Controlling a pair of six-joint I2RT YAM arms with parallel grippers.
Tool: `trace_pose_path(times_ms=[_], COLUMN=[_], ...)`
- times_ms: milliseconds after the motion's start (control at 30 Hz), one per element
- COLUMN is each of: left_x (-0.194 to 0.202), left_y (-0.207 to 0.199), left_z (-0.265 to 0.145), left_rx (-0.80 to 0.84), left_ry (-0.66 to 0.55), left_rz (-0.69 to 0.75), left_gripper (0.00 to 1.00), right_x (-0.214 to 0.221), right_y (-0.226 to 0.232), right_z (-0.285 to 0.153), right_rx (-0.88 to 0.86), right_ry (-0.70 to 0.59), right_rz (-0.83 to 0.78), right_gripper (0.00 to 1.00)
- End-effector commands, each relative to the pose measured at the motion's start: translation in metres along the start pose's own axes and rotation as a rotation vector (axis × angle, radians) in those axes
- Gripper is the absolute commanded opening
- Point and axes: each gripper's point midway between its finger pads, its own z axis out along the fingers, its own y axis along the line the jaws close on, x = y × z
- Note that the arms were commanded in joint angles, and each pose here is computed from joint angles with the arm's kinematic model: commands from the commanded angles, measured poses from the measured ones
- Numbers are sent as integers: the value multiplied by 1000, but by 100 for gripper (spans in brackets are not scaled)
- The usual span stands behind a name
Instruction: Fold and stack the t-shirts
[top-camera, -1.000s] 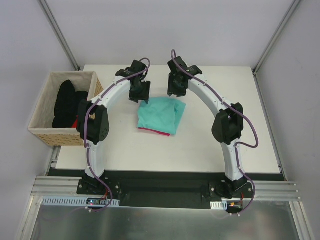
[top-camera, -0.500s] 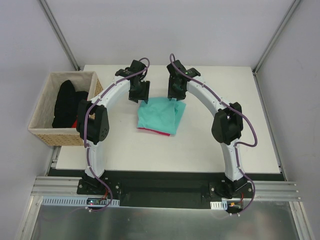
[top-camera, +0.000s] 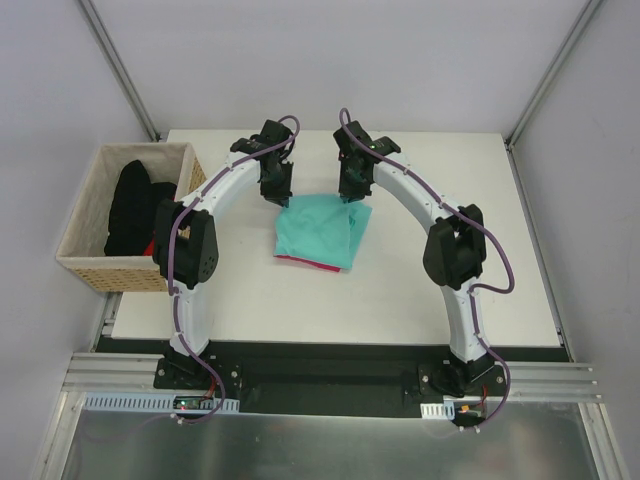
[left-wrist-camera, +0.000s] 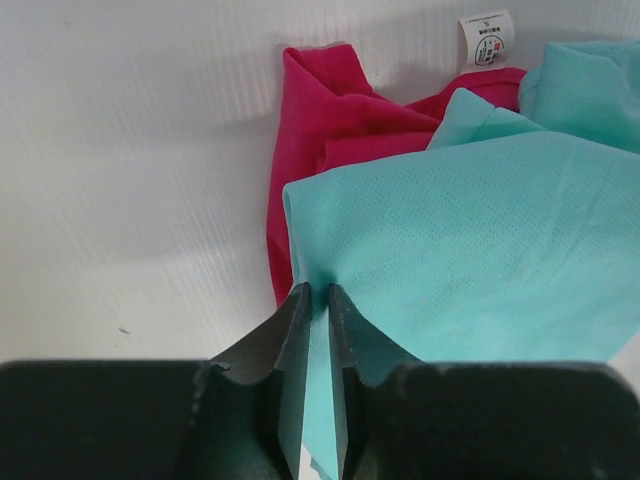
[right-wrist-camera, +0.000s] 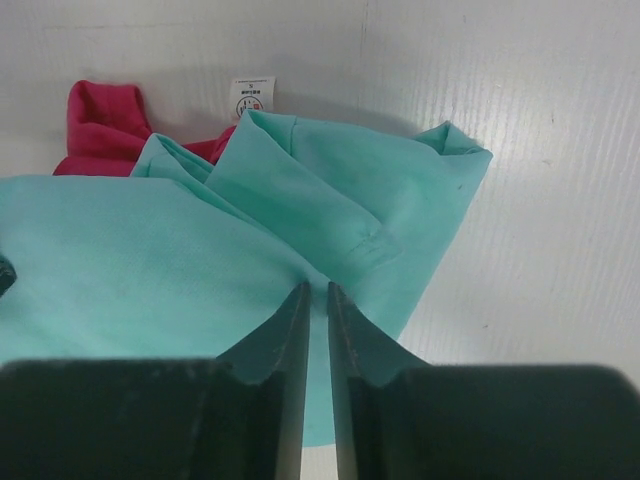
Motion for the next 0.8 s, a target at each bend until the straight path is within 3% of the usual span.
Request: trace_pose_path(times_ms=[0,267,333,767], left_x=[-9,-7,-7,-18], left_y=[-4,-1,-1,-1], left_z=[-7,-8,-8,-24], left_rx=[22,12,9,2], left_ry=[-20,-18,-20,-74], left_rz=[8,8,3,13], left_gripper=[10,4,0,0], right_x=[-6,-5,-5,-24], right_y=[5,5,5,0], right_z=[-11,-11,-11,-30], right_rx=[-25,-24,-22,7], right_ry=[-20,-18,-19,-93], right_rz=[8,12,12,-16], right_gripper=[13,1,1,1])
